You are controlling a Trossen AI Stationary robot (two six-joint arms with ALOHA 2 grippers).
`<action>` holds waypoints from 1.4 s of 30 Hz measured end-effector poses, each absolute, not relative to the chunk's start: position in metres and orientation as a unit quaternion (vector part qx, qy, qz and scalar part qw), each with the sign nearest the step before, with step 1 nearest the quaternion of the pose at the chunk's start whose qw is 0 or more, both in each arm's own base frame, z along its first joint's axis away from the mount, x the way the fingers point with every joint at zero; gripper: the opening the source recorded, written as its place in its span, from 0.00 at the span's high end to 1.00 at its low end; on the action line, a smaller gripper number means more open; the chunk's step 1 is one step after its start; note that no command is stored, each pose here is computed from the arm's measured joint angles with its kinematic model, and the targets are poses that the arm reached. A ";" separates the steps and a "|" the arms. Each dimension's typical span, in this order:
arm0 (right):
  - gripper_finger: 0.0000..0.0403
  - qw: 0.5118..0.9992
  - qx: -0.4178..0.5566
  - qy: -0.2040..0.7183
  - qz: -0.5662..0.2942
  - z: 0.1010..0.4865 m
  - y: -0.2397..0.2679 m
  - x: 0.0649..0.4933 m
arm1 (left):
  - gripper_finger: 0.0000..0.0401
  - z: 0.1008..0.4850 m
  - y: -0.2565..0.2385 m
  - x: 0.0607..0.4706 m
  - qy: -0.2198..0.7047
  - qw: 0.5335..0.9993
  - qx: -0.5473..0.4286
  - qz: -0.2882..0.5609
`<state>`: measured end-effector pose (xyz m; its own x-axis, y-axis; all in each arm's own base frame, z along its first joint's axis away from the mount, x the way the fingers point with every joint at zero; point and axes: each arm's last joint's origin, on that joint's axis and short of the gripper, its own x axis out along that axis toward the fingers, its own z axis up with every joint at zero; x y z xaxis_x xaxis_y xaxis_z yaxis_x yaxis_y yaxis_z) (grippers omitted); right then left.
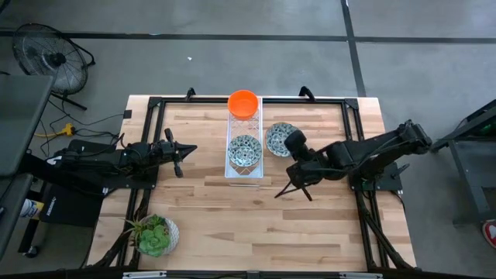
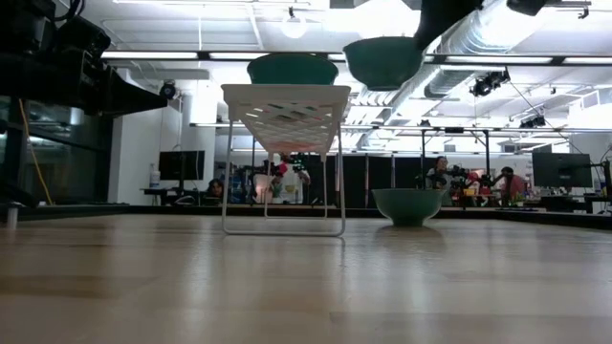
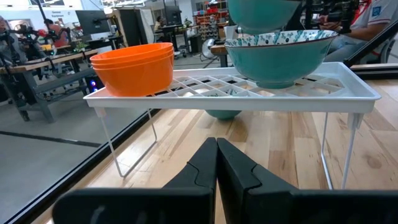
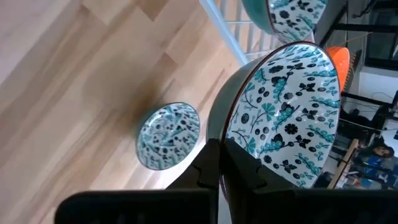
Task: Pick & Place Mini bowls
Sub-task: Stack the bottom blue white pattern bowl on top of the other blue white pattern bowl on the shelf
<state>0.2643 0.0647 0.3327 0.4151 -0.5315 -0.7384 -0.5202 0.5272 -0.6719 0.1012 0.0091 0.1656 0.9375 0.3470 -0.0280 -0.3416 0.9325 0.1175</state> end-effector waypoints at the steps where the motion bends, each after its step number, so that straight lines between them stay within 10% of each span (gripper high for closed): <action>1: 1.00 0.687 -0.487 0.540 -0.004 0.333 0.063 0.266 | 1.00 0.166 0.009 0.101 0.024 0.983 0.055 0.175; 21: 1.00 0.774 -0.471 0.403 0.126 0.414 0.032 0.277 | 1.00 0.166 0.009 0.101 0.024 0.983 0.055 0.175; 42: 1.00 0.746 -0.504 0.408 0.154 0.371 0.030 0.335 | 1.00 0.166 0.009 0.101 0.024 0.983 0.055 0.175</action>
